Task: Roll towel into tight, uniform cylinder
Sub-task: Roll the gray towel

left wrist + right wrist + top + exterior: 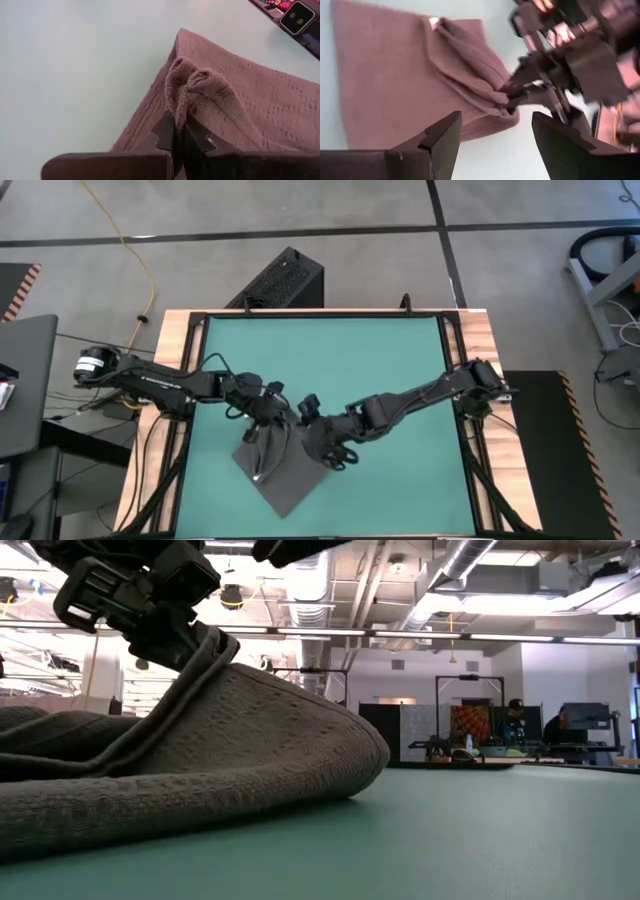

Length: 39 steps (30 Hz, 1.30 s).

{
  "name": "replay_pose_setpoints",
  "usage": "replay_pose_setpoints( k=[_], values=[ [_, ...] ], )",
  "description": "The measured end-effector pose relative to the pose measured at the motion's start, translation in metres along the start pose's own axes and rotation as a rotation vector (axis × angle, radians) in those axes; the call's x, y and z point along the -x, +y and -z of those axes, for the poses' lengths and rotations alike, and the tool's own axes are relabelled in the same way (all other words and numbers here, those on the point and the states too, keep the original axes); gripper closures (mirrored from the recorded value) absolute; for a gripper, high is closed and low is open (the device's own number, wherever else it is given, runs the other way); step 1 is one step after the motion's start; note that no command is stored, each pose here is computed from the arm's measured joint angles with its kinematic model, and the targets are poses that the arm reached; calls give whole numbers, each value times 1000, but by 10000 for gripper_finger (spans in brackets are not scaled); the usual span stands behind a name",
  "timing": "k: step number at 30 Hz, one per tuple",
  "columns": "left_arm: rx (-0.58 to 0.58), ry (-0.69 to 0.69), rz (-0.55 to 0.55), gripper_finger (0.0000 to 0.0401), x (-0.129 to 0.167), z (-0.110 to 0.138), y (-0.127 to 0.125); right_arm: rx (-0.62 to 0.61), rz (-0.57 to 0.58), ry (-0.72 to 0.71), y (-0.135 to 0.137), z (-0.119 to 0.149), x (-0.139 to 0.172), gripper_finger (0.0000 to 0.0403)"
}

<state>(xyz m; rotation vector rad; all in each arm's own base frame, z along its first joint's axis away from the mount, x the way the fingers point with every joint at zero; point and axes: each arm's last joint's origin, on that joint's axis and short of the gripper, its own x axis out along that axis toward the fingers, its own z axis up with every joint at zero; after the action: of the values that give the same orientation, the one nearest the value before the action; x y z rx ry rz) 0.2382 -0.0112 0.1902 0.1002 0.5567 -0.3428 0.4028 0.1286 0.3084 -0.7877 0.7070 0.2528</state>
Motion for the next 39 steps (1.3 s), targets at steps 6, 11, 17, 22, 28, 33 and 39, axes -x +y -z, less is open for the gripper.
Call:
replay_pose_setpoints(
  k=[6,11,17,22,28,33,39],
  values=[
    [-30,-15,31,401,2,0,5,214,-75,25,15,6,-39,133],
    [-19,-11,36,401,3,2,9,292,4,97,25,9,-66,133],
    [-10,24,93,401,-8,11,14,348,28,82,29,5,-70,133],
    [20,73,126,401,-23,16,19,382,30,83,25,7,-71,133],
    [-18,51,157,401,-34,1,26,392,-5,57,23,9,-73,133],
    [-59,48,160,401,-35,-7,28,399,-25,60,24,10,-73,133],
    [-87,54,163,401,-34,-13,29,395,-81,51,25,13,-73,133]
  ],
)
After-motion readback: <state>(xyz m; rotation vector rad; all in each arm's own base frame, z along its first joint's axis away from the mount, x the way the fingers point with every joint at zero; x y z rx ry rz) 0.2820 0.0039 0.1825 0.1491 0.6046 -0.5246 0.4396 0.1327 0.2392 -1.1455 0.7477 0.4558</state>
